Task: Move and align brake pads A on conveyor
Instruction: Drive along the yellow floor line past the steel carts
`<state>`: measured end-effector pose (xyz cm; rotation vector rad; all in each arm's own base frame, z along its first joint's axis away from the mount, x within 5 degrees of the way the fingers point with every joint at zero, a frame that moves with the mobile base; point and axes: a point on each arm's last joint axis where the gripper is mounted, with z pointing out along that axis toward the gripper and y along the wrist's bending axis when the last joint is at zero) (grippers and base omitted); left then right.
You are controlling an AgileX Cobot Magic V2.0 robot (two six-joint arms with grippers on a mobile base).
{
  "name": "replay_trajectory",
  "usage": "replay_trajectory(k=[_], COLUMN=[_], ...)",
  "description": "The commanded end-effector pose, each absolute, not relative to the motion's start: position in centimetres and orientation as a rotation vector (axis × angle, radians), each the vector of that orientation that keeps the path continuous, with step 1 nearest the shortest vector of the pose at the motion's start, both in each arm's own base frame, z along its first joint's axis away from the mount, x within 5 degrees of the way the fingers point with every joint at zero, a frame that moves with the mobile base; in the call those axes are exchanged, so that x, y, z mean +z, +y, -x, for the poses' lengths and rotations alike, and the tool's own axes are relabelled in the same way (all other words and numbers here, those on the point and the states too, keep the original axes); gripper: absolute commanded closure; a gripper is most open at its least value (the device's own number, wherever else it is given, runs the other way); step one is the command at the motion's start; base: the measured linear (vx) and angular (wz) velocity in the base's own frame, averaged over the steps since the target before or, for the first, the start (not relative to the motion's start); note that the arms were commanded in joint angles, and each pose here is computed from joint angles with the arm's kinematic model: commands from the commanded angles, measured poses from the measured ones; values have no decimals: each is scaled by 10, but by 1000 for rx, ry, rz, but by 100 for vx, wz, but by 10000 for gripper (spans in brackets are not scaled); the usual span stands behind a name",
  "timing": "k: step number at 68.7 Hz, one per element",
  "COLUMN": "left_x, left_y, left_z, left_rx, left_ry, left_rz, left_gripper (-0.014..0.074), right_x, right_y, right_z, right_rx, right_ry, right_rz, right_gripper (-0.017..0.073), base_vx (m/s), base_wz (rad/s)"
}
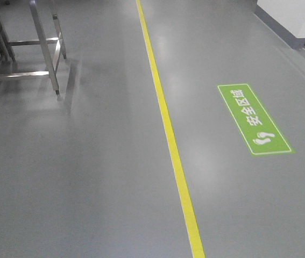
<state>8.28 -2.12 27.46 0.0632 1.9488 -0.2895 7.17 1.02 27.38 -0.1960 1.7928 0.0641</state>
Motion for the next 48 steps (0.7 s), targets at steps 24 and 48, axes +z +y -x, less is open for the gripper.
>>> replay_trajectory(k=[24,48], left_x=[288,288], left_y=[-23,-23], left_z=[-85,-85], left_rx=[-320,-320], left_ry=[1866,1866], left_rz=[-71,-71], left_gripper=[599,599], right_x=[289,289], right_y=[11,11], right_z=[-73,-73], right_rx=[58,58], right_ry=[1694,1694], right_rz=[207,207], right_gripper=[562,563], base_vx=[59,59], base_wz=[5,4])
